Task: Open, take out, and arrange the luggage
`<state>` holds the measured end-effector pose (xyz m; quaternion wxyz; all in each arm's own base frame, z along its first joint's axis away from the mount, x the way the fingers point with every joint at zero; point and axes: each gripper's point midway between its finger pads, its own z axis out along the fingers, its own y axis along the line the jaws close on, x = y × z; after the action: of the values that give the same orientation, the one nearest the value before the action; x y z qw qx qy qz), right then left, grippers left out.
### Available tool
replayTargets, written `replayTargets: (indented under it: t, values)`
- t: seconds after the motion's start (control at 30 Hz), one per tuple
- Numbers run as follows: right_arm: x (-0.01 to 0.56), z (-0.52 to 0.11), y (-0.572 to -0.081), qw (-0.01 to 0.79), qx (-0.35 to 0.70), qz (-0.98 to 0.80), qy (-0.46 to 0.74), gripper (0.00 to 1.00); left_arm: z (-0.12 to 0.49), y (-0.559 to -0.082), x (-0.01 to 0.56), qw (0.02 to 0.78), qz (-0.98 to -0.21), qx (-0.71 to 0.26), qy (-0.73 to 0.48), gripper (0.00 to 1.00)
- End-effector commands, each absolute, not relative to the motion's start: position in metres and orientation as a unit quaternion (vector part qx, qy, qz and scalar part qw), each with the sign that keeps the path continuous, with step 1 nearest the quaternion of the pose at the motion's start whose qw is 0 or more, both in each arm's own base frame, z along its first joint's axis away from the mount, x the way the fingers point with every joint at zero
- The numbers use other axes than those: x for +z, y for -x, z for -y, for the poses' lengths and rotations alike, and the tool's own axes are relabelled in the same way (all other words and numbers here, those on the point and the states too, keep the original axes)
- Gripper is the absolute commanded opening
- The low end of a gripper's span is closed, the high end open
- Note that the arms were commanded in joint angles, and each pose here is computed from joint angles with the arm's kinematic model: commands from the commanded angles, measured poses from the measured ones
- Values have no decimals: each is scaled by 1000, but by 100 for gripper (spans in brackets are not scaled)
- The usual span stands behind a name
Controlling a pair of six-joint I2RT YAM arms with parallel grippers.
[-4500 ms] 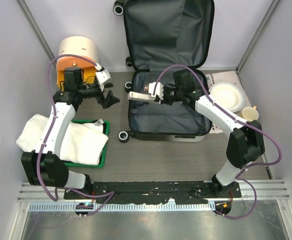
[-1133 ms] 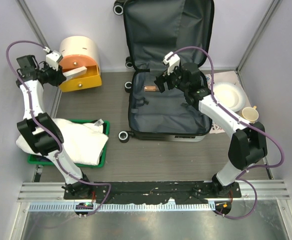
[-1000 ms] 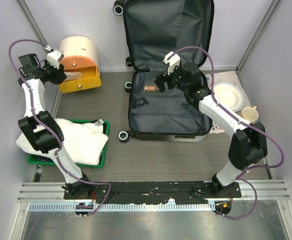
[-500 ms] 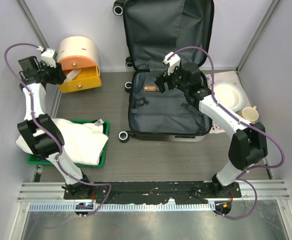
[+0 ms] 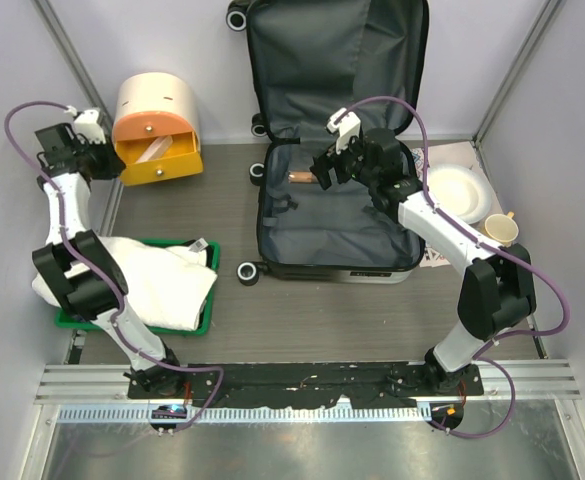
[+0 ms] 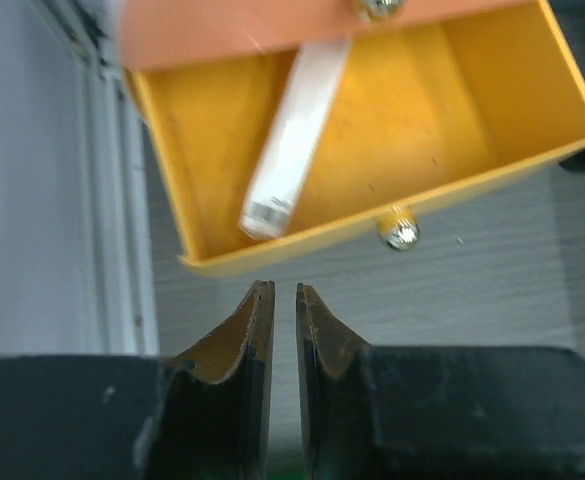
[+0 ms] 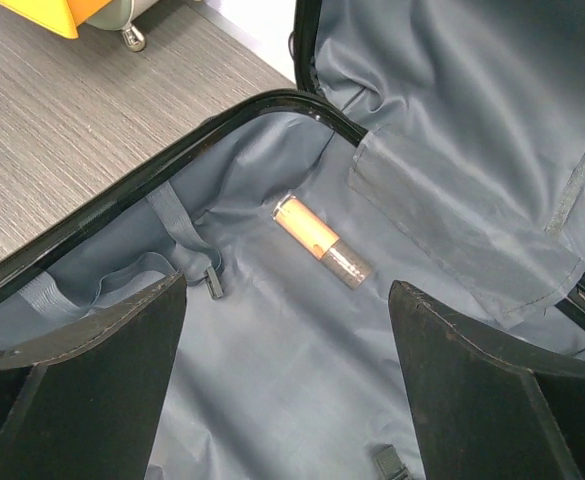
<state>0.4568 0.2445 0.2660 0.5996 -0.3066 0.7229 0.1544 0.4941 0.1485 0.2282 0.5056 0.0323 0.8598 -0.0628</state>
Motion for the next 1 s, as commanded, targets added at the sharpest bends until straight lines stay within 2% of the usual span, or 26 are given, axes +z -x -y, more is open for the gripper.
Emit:
replayTargets:
  t: [0.0,0.17,0.43,0.63,0.73,0.87,0.97]
  values:
    - [300,-236,-448,632,154,-699,296,88,-126,-480,209,483,-871,-78,-38,17]
    - [295,-236,-449,629,154,-702,297,88,-113,-504,201,501,-861,-78,-28,17]
    - [297,-232,-450,631,149,-702,294,88,-111,-566,196,553,-828,-73,57,19]
    - [295,-224,-449,630,142,-707,289,87,-120,-597,202,585,-799,-81,108,25]
    - [294,-221,-448,627,140,-709,289,87,-117,-607,210,607,-780,-96,117,33]
    - [291,-220,-449,625,139,-711,289,87,-116,-615,219,625,-760,-116,136,53]
    - [291,-221,-450,624,139,-712,291,88,-116,-615,223,630,-754,-119,142,56]
